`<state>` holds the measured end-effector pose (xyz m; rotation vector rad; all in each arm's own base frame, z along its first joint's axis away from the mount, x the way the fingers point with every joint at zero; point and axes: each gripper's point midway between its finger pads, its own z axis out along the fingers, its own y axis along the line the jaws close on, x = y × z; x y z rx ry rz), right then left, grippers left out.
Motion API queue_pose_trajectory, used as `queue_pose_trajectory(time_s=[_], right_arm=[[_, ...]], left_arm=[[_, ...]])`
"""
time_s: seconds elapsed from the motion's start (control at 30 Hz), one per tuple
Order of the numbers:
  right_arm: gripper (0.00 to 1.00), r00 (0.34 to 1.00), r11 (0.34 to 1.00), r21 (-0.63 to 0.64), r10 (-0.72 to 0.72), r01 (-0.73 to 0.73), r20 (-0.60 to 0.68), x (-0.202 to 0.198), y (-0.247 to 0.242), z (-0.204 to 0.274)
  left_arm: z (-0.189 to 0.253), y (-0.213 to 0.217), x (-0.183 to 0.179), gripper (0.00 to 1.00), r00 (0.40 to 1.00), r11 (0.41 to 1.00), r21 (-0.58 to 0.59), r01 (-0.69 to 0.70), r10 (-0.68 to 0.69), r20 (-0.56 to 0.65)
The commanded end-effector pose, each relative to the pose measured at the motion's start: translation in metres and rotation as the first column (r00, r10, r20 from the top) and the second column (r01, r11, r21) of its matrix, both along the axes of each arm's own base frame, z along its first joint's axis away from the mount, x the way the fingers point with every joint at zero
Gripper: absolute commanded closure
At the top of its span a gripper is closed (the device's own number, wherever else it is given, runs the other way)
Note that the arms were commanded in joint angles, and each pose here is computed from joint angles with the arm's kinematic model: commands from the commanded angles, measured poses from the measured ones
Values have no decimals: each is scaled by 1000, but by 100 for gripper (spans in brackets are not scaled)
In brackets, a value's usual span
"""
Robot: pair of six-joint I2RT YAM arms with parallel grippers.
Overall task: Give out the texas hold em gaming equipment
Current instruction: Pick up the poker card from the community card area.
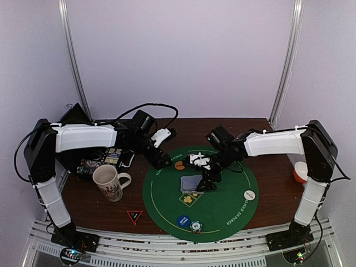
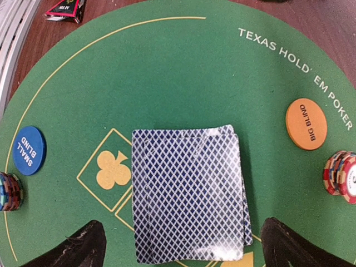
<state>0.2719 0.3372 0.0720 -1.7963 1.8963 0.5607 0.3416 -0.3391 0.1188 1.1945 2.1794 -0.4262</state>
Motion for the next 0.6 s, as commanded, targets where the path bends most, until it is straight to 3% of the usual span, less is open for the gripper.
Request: queue_pose_trajectory(time_s=[0.0,0.57], right_arm=[[0,999,999,-32,24,-26,-34,-1,0,-16],[0,1000,998,-63,-3,4,9,8,-2,-16]], left_arm=[[15,0,7,2,999,999,-35,11,-9,37],[11,4,9,2,999,1000,-27,11,-10,35]])
